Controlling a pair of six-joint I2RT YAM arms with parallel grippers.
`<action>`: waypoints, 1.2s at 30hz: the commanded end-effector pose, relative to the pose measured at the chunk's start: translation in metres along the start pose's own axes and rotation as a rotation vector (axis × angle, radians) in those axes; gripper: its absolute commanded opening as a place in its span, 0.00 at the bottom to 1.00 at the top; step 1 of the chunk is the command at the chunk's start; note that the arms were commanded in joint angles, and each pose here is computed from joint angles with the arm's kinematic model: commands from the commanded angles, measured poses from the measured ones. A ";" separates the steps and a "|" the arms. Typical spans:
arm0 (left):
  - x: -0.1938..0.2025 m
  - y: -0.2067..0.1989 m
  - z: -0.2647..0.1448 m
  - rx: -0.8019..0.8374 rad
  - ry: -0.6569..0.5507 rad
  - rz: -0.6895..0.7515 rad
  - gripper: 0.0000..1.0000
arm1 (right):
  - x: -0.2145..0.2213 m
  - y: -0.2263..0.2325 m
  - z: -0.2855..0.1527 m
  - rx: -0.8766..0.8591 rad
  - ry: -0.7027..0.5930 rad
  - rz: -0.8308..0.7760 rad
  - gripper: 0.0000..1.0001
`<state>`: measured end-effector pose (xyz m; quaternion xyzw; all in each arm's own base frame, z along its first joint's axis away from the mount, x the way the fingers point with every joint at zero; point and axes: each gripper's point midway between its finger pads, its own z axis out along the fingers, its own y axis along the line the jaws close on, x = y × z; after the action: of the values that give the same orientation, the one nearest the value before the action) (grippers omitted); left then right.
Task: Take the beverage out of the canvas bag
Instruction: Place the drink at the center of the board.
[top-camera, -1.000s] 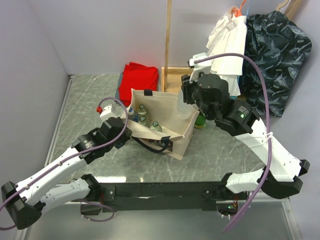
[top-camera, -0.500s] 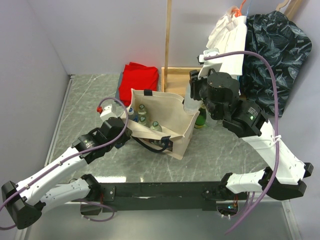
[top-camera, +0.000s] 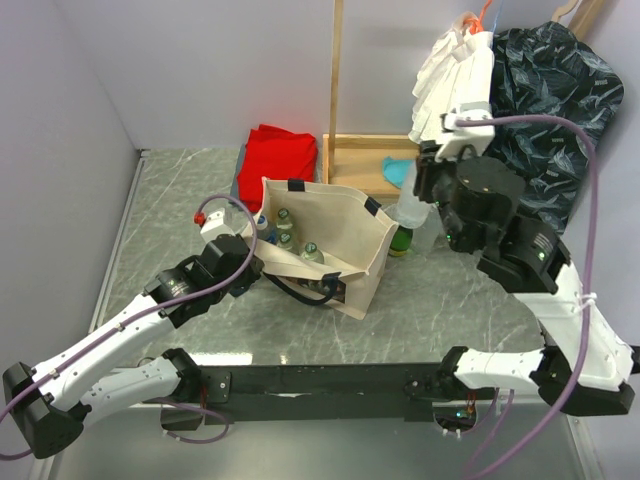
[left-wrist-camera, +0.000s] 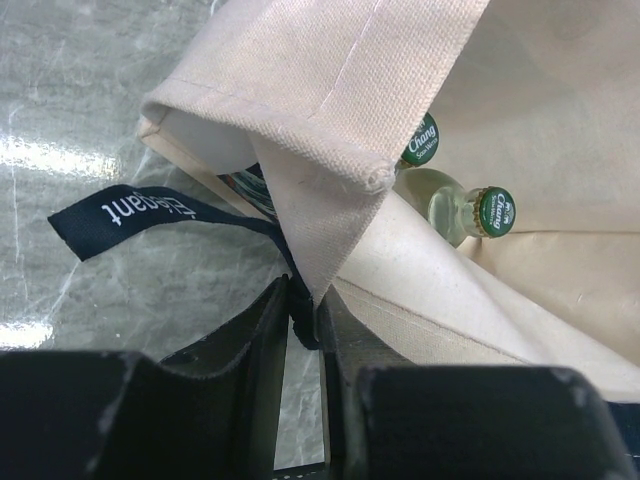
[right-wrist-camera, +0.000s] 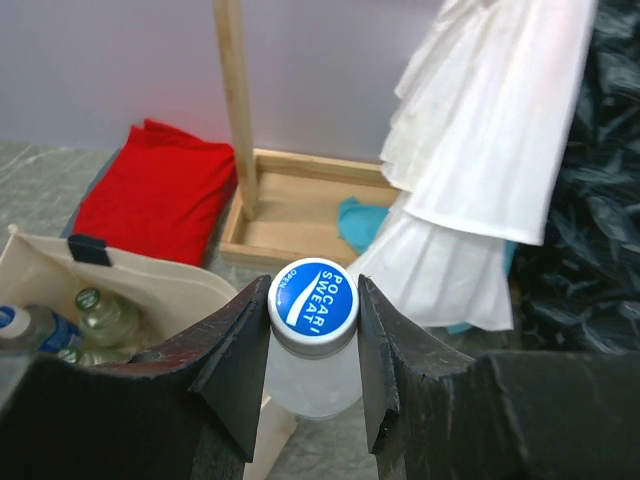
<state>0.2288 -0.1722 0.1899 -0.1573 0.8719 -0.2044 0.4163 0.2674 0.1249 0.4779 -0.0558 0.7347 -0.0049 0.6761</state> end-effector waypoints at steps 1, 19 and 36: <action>-0.007 -0.010 -0.007 0.033 0.000 0.014 0.23 | -0.039 -0.047 -0.020 0.130 -0.148 0.156 0.00; -0.007 -0.011 -0.005 0.032 0.000 0.017 0.24 | 0.027 -0.084 -0.002 0.235 -0.037 0.202 0.00; -0.002 -0.011 -0.001 0.034 0.015 0.034 0.24 | 0.095 -0.099 0.019 0.298 0.072 0.255 0.00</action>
<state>0.2316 -0.1751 0.1898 -0.1483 0.8741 -0.2007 0.4167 0.2787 0.0252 0.3592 0.0828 0.8012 -0.0679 0.5888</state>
